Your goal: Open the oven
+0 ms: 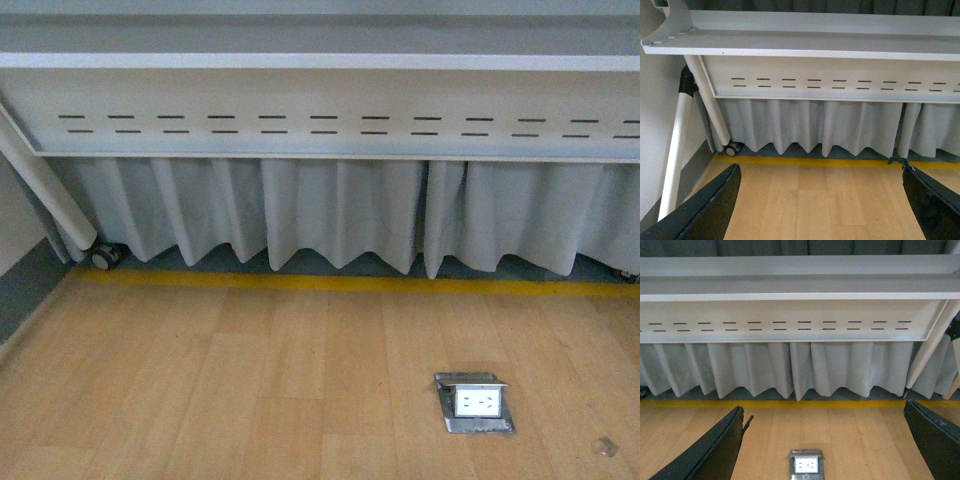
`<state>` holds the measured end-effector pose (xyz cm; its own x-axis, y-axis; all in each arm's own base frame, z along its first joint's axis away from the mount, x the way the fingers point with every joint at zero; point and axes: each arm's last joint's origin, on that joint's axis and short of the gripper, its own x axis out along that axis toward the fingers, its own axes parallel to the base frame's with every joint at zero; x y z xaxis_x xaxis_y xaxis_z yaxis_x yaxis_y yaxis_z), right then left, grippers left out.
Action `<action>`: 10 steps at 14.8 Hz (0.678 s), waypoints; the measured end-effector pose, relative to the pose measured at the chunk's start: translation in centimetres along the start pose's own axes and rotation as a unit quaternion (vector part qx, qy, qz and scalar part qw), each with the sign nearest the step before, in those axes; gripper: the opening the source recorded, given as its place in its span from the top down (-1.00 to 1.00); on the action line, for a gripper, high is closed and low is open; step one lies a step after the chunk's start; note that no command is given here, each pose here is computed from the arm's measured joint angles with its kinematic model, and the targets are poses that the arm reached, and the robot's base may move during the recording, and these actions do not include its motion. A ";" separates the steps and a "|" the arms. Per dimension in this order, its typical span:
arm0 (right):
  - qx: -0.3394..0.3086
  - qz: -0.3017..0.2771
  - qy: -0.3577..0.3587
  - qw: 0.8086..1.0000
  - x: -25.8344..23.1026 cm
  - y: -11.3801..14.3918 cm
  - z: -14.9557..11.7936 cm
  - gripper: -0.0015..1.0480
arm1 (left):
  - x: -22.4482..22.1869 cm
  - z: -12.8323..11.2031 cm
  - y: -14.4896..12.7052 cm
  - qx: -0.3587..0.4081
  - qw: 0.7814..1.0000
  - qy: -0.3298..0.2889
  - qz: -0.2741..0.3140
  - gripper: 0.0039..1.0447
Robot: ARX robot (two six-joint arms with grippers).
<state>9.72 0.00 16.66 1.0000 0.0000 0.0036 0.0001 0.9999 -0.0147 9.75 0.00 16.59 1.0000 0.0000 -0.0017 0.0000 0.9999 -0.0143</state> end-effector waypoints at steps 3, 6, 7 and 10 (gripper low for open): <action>0.000 0.000 0.000 1.000 0.0 0.0 0.0 -0.87 | 0.0 0.0 0.0 0.000 1.000 0.000 0.000 -0.88; 0.000 0.000 0.000 1.000 0.0 0.0 0.0 -0.87 | 0.0 0.0 0.0 0.000 1.000 0.000 0.000 -0.88; 0.000 0.000 0.000 1.000 0.0 0.0 0.0 -0.87 | 0.0 0.0 0.0 0.000 1.000 0.000 0.000 -0.88; 0.000 0.000 0.000 1.000 0.0 0.0 0.0 -0.87 | 0.0 0.0 0.0 0.000 1.000 0.000 0.000 -0.88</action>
<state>9.72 0.00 16.65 1.0000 0.0000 0.0032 0.0000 0.9999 -0.0147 9.75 0.00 16.59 1.0000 0.0000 -0.0017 0.0000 0.9999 -0.0143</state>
